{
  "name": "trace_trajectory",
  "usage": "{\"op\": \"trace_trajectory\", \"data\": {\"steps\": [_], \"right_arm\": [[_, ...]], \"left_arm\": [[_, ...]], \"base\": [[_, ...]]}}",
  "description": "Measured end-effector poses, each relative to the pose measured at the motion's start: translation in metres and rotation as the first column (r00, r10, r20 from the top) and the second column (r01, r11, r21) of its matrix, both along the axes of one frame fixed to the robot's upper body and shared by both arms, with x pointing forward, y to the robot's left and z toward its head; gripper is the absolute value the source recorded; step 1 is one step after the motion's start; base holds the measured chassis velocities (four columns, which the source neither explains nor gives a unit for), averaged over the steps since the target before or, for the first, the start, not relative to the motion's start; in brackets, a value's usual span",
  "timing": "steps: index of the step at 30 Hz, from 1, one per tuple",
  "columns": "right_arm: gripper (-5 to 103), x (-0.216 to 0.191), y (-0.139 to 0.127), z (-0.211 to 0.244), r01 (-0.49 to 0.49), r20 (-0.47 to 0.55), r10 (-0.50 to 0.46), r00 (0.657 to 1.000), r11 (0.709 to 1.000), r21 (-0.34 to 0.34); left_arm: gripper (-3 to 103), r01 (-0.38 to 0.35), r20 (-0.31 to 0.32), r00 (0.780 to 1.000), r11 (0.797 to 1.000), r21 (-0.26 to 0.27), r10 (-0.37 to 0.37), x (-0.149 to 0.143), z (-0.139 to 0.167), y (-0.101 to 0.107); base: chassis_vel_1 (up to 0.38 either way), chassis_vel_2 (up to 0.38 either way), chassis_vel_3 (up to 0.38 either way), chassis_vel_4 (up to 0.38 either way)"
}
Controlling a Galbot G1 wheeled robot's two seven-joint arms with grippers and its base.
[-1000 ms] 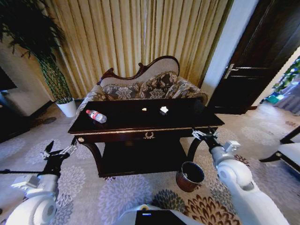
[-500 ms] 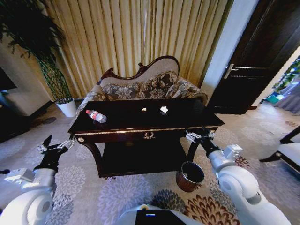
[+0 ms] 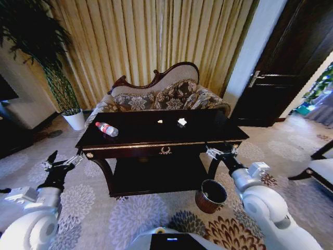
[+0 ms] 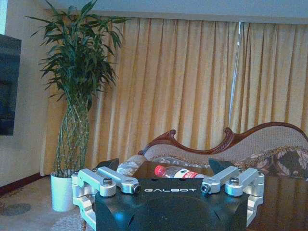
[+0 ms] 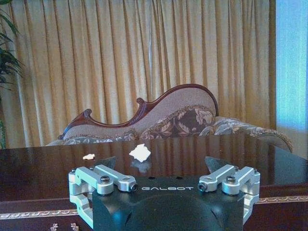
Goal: Move to the front of the table and place the trash on the table into the trash bin.
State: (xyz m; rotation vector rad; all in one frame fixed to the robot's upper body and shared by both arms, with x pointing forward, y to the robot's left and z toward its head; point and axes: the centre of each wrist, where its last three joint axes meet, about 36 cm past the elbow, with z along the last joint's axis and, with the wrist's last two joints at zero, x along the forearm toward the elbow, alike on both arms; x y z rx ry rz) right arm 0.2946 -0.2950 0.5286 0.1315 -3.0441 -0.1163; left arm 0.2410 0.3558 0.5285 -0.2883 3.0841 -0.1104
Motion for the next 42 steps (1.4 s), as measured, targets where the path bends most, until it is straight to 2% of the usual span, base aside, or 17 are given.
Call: {"op": "trace_trajectory", "data": {"steps": [31, 37, 42], "right_arm": [[100, 0.0016, 0.0009, -0.0021, -0.013, 0.003, 0.013, 1.0, 1.0, 0.004], [100, 0.0018, 0.0001, -0.0038, -0.032, 0.006, 0.032, 0.999, 0.999, 0.002], [100, 0.0015, -0.0005, -0.0054, -0.029, 0.011, 0.029, 1.0, 1.0, 0.003]], "left_arm": [[100, -0.006, 0.006, 1.0, 1.0, -0.004, 0.006, -0.0048, -0.0006, -0.0029], [100, 0.001, -0.003, 1.0, 1.0, 0.0, -0.001, -0.0057, -0.0004, -0.002], [100, 0.038, -0.041, 0.998, 0.999, 0.009, -0.038, -0.0053, 0.0033, 0.0]], "base": [[-0.03, 0.032, 0.033, -0.03], [-0.063, 0.06, 0.063, -0.063], [-0.082, 0.083, 0.08, -0.073]]}}
